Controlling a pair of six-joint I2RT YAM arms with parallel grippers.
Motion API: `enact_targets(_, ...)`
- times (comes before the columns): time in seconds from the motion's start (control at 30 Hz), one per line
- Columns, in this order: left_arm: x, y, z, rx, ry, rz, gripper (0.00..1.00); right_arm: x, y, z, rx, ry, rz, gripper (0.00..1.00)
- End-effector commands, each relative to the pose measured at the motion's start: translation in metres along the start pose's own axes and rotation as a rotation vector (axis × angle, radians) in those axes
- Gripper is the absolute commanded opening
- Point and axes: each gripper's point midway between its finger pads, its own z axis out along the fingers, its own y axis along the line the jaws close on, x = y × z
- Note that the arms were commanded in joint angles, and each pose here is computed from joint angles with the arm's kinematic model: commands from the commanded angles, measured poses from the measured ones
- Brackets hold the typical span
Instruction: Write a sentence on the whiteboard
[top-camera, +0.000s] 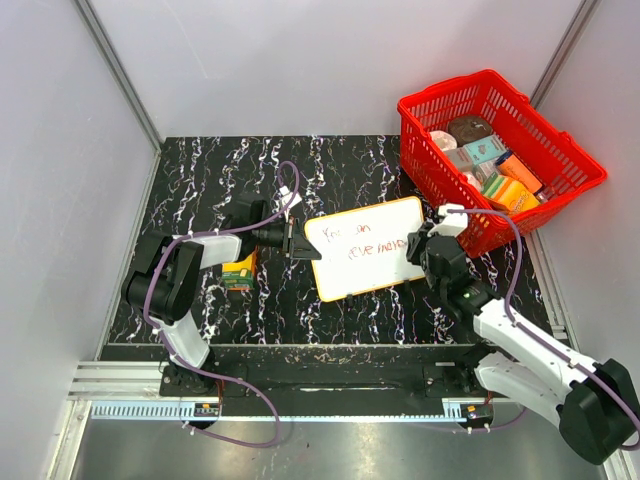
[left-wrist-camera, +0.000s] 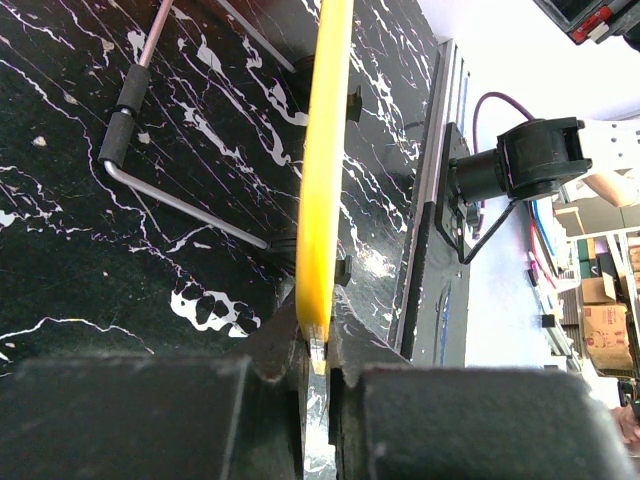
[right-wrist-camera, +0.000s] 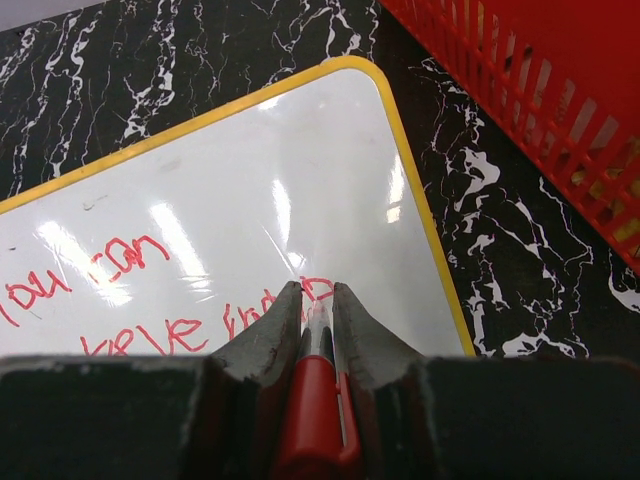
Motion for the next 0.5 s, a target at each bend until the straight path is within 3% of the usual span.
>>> enact_targets(0.0,-0.007,-0.012,0.003,0.018,0.003,0.084,0.00,0.009,-0.009,-0.004,0.025,0.020,0.005,0.00)
enact_targets(0.47,-0.007,-0.012,0.003,0.015,0.003,0.084,0.00,-0.012,-0.020,-0.006,0.096,-0.045,0.009,0.00)
